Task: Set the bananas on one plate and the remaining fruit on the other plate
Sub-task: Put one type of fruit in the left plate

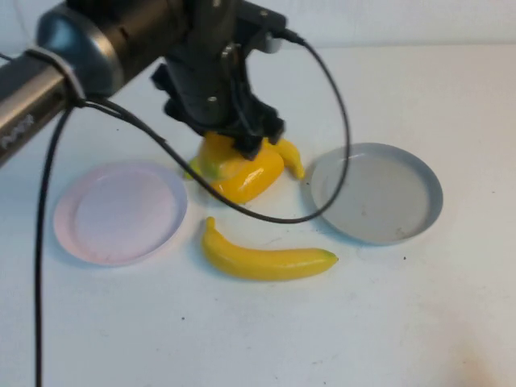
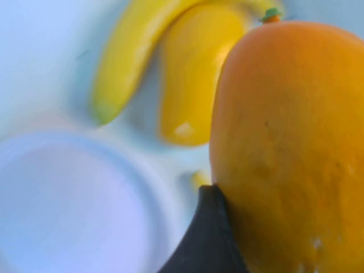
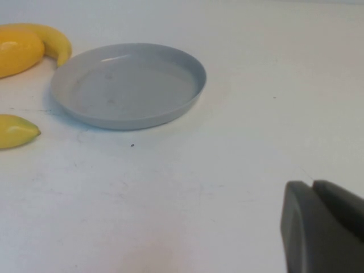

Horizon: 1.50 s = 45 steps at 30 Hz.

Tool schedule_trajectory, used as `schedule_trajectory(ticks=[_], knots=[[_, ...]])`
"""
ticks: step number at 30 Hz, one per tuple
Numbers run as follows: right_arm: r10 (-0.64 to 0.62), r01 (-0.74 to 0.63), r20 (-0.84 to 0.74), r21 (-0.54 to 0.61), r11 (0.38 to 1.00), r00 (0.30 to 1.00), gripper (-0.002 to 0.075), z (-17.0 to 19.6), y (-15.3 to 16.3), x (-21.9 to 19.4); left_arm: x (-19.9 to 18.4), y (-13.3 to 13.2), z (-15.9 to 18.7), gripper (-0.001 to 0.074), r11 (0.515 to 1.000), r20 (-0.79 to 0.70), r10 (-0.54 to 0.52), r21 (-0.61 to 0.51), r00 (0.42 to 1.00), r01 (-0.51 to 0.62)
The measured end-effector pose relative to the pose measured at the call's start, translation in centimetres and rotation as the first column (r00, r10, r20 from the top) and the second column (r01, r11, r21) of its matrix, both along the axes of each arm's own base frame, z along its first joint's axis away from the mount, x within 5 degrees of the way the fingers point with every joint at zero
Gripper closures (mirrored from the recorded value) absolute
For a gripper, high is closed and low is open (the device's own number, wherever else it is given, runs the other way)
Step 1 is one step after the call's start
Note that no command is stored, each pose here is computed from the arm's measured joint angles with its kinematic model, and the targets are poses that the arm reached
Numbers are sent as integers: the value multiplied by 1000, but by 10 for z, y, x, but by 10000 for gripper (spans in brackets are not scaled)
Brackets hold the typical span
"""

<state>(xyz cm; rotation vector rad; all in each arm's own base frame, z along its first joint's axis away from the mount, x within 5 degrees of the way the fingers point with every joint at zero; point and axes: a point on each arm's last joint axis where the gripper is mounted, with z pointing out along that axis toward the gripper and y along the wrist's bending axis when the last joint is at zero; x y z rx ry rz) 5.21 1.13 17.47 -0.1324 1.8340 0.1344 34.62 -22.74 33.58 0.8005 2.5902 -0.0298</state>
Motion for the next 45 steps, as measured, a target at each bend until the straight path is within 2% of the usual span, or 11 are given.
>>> schedule_trajectory(ticks=[6, 9, 21, 29, 34, 37, 40, 42, 45], knots=[[0, 0, 0, 0, 1000, 1000, 742, 0, 0, 0, 19, 83, -29, 217, 976, -85, 204, 101, 975, -195], [0, 0, 0, 0, 1000, 1000, 742, 0, 0, 0, 23, 109, -51, 217, 959, -132, 267, 136, 955, -249], [0, 0, 0, 0, 1000, 1000, 742, 0, 0, 0, 36, 156, -104, 217, 933, -137, 344, 165, 929, -321], [0, 0, 0, 0, 1000, 1000, 742, 0, 0, 0, 47, 171, -123, 212, 920, -149, 379, 166, 913, -355], [0, 0, 0, 0, 1000, 1000, 742, 0, 0, 0, 47, 170, -123, 80, 920, -154, 383, 157, 911, -360], [0, 0, 0, 0, 1000, 1000, 742, 0, 0, 0, 47, 170, -122, 67, 917, -153, 390, 153, 908, -368], [0, 0, 0, 0, 1000, 1000, 742, 0, 0, 0, 51, 169, -113, 66, 913, -151, 404, 134, 902, -386], [0, 0, 0, 0, 1000, 1000, 742, 0, 0, 0, 54, 164, -98, 66, 915, -135, 402, 82, 906, -394], [0, 0, 0, 0, 1000, 1000, 741, 0, 0, 0, 54, 146, -74, 66, 951, -104, 308, 11, 946, -308]])
